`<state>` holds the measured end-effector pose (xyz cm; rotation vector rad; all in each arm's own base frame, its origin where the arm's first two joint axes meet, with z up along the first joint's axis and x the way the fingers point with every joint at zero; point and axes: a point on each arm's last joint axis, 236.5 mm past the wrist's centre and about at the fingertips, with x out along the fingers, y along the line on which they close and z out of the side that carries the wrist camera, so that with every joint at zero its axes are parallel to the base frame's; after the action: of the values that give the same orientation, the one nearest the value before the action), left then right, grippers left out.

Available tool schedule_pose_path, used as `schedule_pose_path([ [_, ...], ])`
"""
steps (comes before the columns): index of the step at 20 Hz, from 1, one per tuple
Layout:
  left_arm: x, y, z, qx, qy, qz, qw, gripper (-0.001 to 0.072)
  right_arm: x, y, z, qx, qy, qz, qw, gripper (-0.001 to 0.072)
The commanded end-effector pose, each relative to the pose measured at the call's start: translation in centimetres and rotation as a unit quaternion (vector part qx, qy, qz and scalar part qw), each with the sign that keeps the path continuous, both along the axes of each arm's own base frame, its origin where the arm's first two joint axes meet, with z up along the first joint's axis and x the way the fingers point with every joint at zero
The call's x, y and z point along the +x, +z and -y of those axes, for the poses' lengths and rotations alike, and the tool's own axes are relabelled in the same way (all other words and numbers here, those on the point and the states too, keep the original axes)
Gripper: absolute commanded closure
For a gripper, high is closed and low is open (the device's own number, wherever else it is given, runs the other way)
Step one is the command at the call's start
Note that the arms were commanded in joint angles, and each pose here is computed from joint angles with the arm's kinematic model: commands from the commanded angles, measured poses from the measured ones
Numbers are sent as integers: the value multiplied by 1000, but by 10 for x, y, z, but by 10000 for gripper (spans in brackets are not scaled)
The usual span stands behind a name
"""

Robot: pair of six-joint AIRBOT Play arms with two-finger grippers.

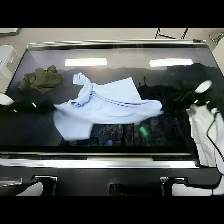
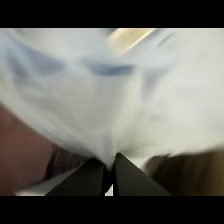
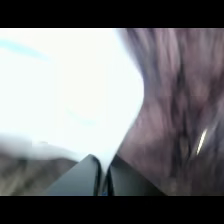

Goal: Fold the clothes and pants, and hang the long-sleeved shirts on hangers.

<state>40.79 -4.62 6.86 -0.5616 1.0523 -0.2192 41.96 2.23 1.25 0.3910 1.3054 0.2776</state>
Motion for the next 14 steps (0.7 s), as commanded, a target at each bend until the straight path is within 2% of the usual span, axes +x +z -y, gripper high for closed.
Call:
schedule_pose_path([
  [1,16,267,-12,62,31,335,940,684,49,200,14,-56,-20,266,962,666],
  [3,-49,431,-19,116,66,522,842,684,28,367,29,-121,-55,469,873,665],
  [4,-94,485,-19,142,80,582,796,684,-3,432,34,-152,-71,538,826,665],
  [5,-132,516,-18,158,89,616,766,683,-42,483,36,-176,-87,590,783,665],
  [7,-187,541,-9,149,100,650,739,683,-112,532,36,-183,-126,638,737,665],
  [9,-222,550,-2,142,103,668,723,683,-161,552,31,-180,-144,659,716,665],
  [12,-250,566,0,136,112,697,695,683,-203,571,23,-177,-149,686,690,665],
  [14,-253,569,-1,135,115,702,690,684,-212,572,24,-184,-152,688,685,665],
])
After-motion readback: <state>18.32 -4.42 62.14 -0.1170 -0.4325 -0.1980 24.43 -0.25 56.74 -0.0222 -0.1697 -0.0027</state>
